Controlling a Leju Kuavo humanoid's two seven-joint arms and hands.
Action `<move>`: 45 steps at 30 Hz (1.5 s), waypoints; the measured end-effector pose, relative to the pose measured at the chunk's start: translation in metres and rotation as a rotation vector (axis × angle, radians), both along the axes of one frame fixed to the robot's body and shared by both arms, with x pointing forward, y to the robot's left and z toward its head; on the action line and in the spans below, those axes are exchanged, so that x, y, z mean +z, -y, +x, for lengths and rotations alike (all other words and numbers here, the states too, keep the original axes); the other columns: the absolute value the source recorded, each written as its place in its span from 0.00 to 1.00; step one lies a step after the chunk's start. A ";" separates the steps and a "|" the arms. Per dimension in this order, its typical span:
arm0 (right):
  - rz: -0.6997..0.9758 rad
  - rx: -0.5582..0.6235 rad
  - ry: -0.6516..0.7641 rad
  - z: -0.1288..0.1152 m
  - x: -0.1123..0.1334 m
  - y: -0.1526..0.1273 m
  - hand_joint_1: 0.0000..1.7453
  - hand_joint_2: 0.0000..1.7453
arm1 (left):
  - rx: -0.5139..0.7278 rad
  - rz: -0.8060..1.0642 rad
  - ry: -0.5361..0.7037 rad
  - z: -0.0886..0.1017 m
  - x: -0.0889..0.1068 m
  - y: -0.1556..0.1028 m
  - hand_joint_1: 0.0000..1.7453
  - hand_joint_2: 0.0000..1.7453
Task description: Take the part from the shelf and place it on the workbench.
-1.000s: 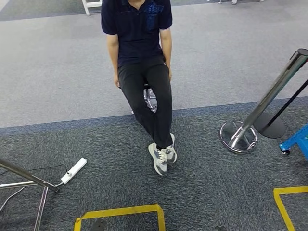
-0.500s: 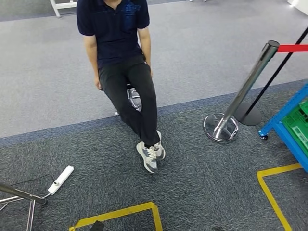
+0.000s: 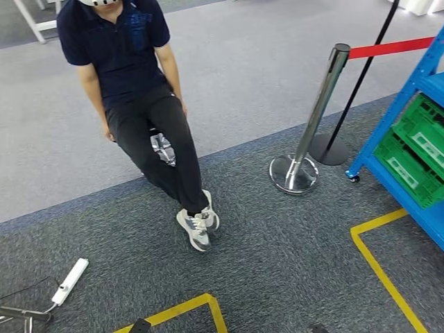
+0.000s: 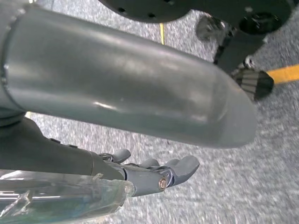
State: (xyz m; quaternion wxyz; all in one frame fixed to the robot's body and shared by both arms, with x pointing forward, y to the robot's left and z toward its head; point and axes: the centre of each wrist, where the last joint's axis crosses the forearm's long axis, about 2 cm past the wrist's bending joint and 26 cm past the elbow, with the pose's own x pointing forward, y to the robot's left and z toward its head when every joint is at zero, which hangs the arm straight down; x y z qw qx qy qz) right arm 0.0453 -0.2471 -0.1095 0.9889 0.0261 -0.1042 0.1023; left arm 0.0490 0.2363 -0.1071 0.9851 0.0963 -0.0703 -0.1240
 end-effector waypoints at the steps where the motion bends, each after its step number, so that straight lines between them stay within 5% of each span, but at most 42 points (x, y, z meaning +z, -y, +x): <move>1: 0.001 0.000 0.001 0.000 0.000 0.000 0.00 0.00 | -0.001 -0.003 0.003 0.000 0.000 0.000 0.00 1.00; 45: -0.024 -0.004 -0.005 -0.006 -0.001 0.001 0.00 0.00 | -0.021 -0.029 0.010 -0.003 0.000 0.002 0.00 1.00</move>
